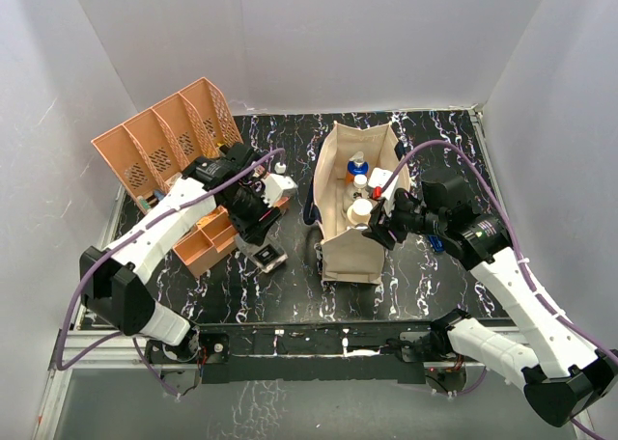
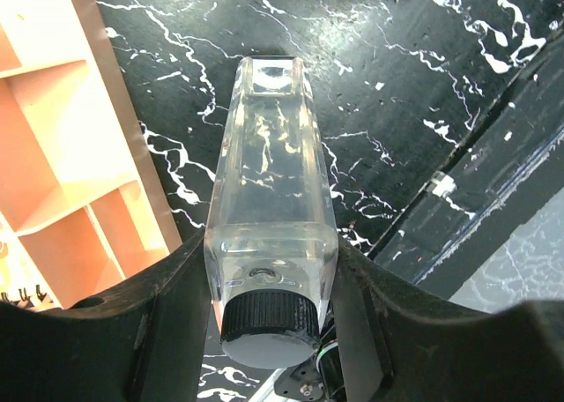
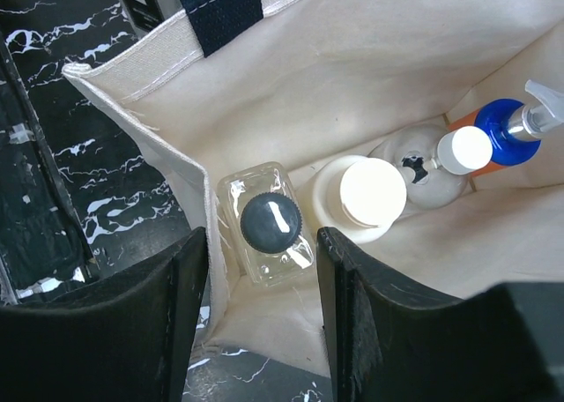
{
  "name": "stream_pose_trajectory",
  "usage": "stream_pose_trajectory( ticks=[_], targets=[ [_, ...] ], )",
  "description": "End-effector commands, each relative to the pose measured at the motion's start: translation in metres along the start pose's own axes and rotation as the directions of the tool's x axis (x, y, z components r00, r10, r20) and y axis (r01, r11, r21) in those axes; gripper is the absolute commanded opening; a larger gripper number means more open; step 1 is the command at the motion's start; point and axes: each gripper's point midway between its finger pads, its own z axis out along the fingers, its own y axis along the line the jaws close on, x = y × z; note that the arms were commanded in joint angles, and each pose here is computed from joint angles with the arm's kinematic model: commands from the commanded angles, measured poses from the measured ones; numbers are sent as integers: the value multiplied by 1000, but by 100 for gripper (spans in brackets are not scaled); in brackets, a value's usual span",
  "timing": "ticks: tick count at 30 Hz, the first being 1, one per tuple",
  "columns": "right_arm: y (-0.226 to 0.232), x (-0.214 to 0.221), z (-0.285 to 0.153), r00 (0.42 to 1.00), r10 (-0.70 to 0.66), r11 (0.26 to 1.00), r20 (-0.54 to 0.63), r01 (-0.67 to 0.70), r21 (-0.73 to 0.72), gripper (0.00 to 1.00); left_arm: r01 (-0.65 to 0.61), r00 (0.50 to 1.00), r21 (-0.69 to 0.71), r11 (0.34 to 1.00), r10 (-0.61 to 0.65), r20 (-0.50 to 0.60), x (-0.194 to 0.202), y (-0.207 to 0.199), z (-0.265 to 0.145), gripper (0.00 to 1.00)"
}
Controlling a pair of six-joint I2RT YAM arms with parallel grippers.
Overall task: Place the personal care products into the canvas bag
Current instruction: Move the care product at the center of the board, then pick up the care product from the center of the board.
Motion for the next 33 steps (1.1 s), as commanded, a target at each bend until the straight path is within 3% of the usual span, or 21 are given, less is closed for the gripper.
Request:
stream_pose_trajectory(
  ticks=[1, 9, 20, 33],
  targets=[
    [-7, -5, -2, 999, -35, 998, 32, 34, 44, 54, 40, 993, -54, 998, -33, 111, -27, 6, -18, 1],
    [-9, -2, 0, 999, -33, 998, 28, 32, 49, 54, 89, 991, -86, 992, -80, 103, -37, 20, -5, 21],
    [-6, -5, -1, 999, -31, 999, 41, 29, 35, 54, 120, 988, -22, 993, -117, 99, -39, 10, 5, 60],
    [-2, 5, 0, 999, -24, 999, 31, 22, 36, 54, 106, 993, -17, 994, -105, 60, -26, 8, 12, 80]
  ],
)
